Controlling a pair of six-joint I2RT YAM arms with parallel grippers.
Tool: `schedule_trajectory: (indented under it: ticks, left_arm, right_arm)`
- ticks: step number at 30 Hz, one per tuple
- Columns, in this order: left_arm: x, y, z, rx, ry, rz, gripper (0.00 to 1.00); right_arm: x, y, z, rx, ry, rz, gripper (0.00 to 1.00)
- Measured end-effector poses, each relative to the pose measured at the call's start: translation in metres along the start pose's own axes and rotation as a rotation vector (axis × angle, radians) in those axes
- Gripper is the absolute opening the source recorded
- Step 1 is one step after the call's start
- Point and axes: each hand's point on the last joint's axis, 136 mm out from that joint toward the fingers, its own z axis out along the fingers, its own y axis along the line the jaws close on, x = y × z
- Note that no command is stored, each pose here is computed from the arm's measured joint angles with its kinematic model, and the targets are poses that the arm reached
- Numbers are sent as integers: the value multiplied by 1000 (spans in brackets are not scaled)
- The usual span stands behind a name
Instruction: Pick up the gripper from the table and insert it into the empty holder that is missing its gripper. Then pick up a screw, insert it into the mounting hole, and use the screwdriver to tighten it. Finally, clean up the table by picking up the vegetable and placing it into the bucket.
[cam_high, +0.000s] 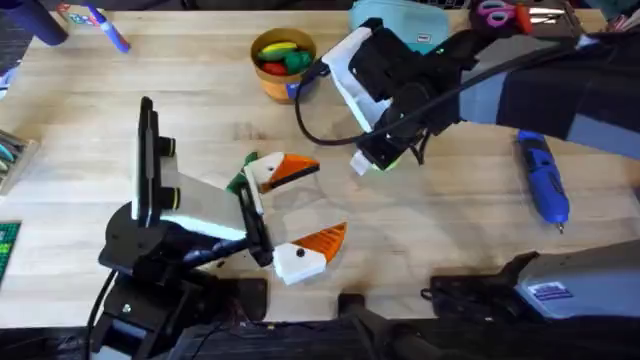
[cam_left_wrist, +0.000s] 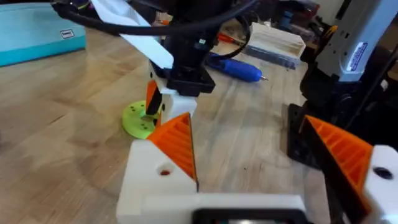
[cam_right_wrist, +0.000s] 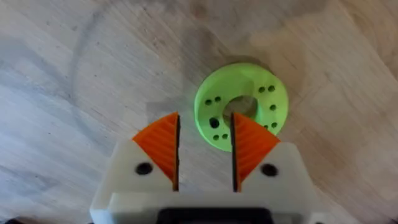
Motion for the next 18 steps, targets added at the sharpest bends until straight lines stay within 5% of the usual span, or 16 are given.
schedule_trajectory:
  ticks: [18]
  left_arm:
    - [0,0,0,0,0,0,989]
  right_arm:
    - [5,-1,8,-2,35,2,358]
